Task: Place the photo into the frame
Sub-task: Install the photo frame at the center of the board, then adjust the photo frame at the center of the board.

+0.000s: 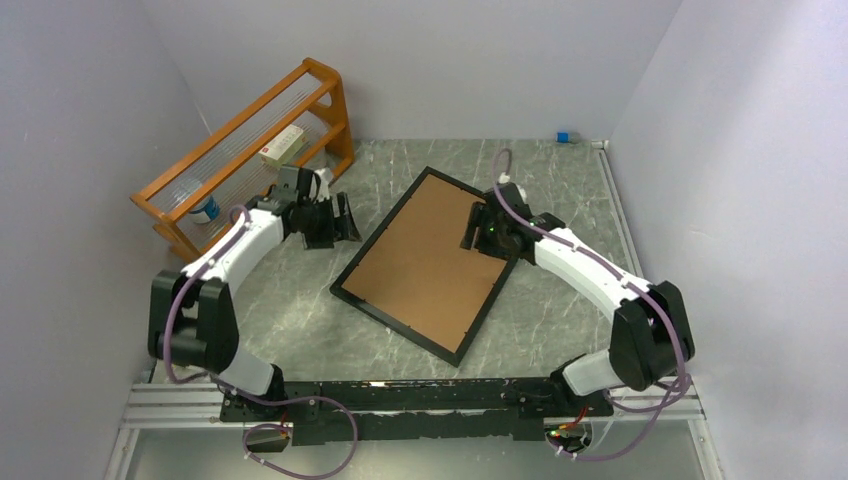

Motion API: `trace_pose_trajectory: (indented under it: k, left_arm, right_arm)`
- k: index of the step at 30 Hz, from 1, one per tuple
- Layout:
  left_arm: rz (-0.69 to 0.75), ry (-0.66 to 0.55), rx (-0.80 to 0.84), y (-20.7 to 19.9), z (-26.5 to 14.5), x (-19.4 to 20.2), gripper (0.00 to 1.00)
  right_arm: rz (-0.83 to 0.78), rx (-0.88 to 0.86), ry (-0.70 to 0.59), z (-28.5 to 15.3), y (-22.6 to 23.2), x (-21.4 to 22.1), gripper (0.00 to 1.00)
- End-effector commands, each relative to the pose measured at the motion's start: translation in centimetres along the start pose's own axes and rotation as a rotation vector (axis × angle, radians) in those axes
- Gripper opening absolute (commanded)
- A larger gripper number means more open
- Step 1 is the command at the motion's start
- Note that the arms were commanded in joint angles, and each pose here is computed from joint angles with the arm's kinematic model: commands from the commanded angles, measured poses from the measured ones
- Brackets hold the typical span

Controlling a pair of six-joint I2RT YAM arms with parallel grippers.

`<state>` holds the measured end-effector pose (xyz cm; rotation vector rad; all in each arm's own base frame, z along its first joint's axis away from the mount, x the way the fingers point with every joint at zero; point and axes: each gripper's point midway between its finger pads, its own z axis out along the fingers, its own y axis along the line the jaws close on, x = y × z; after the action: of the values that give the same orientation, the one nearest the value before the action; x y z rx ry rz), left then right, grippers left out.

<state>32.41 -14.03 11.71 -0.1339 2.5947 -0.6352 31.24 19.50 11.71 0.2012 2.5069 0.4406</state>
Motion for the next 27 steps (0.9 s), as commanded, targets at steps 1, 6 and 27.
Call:
trace_pose_trajectory:
  k: [1,6,27]
  left_arm:
    - [0.122,0.035,-0.044,1.1,2.1,-2.0,0.81]
    - [0.164,0.108,-0.082,2.3,5.5,-3.4,0.81]
    - [0.006,0.328,0.405,-3.5,8.2,4.3,0.50]
  right_arm:
    - [0.196,0.296,-0.024,-1.0,-7.4,1.0,0.73]
    - [0.261,0.374,0.045,-0.2,-10.6,2.5,0.80]
    - [0.225,0.303,0.080,6.7,-11.4,-2.5,0.78]
